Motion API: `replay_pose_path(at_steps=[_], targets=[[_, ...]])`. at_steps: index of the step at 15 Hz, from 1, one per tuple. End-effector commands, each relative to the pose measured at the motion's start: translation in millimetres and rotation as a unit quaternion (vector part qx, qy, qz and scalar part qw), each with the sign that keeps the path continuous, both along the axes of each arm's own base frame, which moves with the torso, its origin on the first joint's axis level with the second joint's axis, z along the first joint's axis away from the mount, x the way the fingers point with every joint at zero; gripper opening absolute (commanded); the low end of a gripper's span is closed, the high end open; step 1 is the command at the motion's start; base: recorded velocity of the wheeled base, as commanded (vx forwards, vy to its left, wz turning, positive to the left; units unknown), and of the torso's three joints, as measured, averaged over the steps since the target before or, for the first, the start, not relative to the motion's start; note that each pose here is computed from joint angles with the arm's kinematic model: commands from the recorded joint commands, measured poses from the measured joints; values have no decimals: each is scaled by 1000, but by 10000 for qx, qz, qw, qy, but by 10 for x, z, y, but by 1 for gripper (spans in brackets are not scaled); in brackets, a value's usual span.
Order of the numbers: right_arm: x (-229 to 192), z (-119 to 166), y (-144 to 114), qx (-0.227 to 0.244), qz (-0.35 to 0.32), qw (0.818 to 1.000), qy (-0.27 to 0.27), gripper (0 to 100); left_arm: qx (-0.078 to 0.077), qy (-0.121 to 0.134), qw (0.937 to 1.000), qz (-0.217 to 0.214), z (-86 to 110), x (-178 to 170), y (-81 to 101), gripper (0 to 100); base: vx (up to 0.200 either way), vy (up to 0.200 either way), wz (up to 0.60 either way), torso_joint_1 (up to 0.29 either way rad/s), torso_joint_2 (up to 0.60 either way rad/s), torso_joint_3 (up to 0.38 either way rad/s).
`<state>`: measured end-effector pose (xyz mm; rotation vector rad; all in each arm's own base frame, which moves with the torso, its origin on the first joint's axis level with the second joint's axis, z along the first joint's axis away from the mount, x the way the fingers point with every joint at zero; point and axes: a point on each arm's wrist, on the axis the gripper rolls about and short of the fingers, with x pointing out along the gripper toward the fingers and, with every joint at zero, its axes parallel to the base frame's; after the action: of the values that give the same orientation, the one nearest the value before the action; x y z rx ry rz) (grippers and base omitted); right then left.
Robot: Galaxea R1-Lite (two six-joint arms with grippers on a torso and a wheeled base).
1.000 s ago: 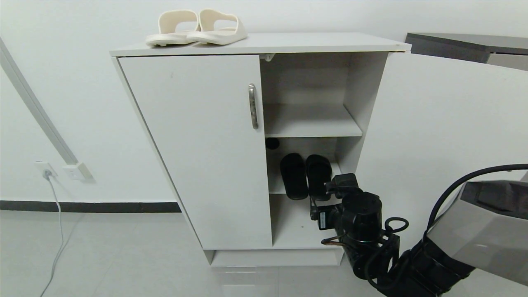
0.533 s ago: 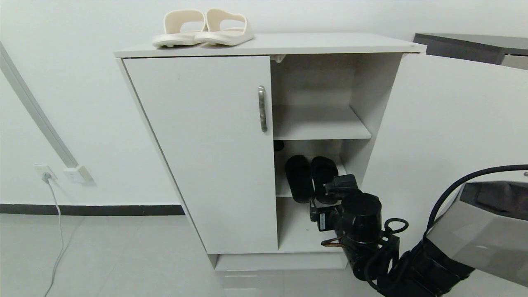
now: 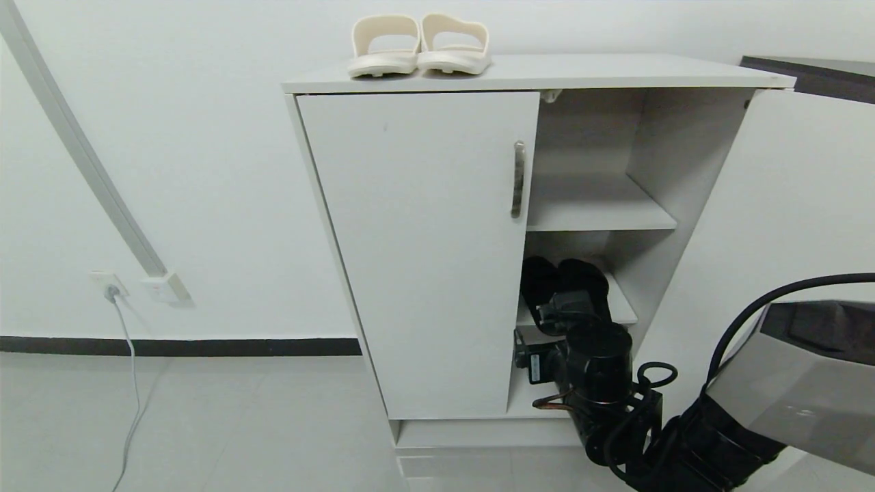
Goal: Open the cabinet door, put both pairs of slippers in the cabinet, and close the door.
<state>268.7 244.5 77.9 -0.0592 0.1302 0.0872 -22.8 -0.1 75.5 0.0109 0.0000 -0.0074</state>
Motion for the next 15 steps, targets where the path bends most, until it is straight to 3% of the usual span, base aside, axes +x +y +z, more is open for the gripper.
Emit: replay_pose_path(at_steps=[1, 6, 15], targets=[[-4, -9, -2, -14, -2, 10000, 11, 100, -1, 8, 10000, -1, 0, 1, 0, 0, 0, 200, 0, 7, 2, 7], [-7, 3, -6, 45, -2, 10000, -50, 100, -1, 8, 10000, -1, 0, 1, 0, 0, 0, 200, 0, 5, 1, 5], [-93, 55, -34, 181, 98, 9996, -193, 100, -8, 8, 10000, -1, 0, 1, 0, 0, 0, 0, 0, 0, 0, 0]])
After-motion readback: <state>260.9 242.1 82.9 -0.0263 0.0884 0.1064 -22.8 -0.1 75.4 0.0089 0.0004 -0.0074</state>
